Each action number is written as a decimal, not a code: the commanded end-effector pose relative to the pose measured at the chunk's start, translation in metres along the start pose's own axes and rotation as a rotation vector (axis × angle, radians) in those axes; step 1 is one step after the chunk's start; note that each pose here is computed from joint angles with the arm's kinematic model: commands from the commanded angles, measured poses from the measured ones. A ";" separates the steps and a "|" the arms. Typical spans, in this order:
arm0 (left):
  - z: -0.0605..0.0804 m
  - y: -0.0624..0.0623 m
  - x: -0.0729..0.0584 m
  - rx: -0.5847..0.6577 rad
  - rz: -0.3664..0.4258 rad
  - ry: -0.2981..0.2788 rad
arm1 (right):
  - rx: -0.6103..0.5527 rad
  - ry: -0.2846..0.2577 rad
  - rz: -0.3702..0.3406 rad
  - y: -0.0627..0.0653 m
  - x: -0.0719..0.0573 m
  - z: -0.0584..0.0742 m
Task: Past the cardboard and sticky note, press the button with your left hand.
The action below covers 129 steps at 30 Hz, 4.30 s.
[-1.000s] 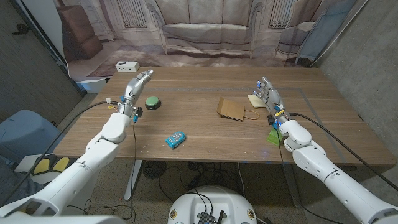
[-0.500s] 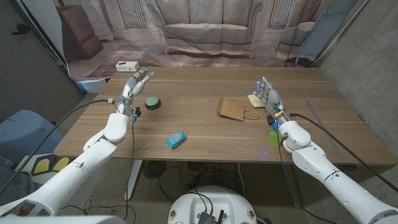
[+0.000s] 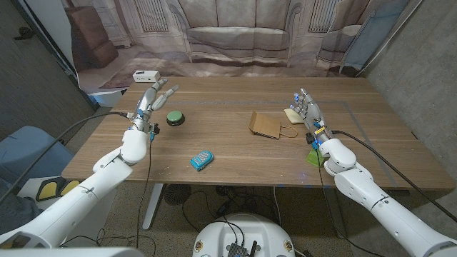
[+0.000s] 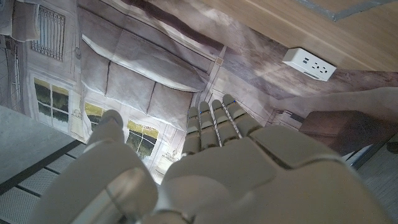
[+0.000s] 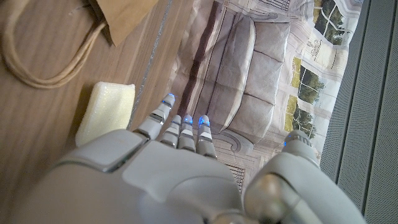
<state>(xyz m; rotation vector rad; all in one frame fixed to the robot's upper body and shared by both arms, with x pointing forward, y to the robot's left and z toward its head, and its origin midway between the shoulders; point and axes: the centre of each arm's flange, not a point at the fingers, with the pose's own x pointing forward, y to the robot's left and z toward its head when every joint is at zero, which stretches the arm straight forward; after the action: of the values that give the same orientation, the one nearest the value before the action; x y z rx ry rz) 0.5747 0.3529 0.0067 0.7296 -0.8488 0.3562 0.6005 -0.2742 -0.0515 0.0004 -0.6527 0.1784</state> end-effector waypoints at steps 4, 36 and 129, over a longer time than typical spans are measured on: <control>0.003 0.008 -0.002 0.219 0.004 0.029 | 0.005 0.011 -0.006 0.003 -0.004 -0.002; 0.009 0.004 0.013 0.476 -0.182 0.121 | 0.018 0.021 -0.020 0.001 -0.005 -0.006; -0.027 -0.057 0.001 0.605 -0.534 0.263 | 0.005 0.035 -0.014 0.005 -0.012 0.000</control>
<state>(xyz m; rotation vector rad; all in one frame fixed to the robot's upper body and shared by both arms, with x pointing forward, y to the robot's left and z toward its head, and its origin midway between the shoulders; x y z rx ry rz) 0.6187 0.3248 -0.0026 1.4223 -0.3130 0.2442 0.5910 -0.2747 -0.0619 0.0216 -0.6149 0.1632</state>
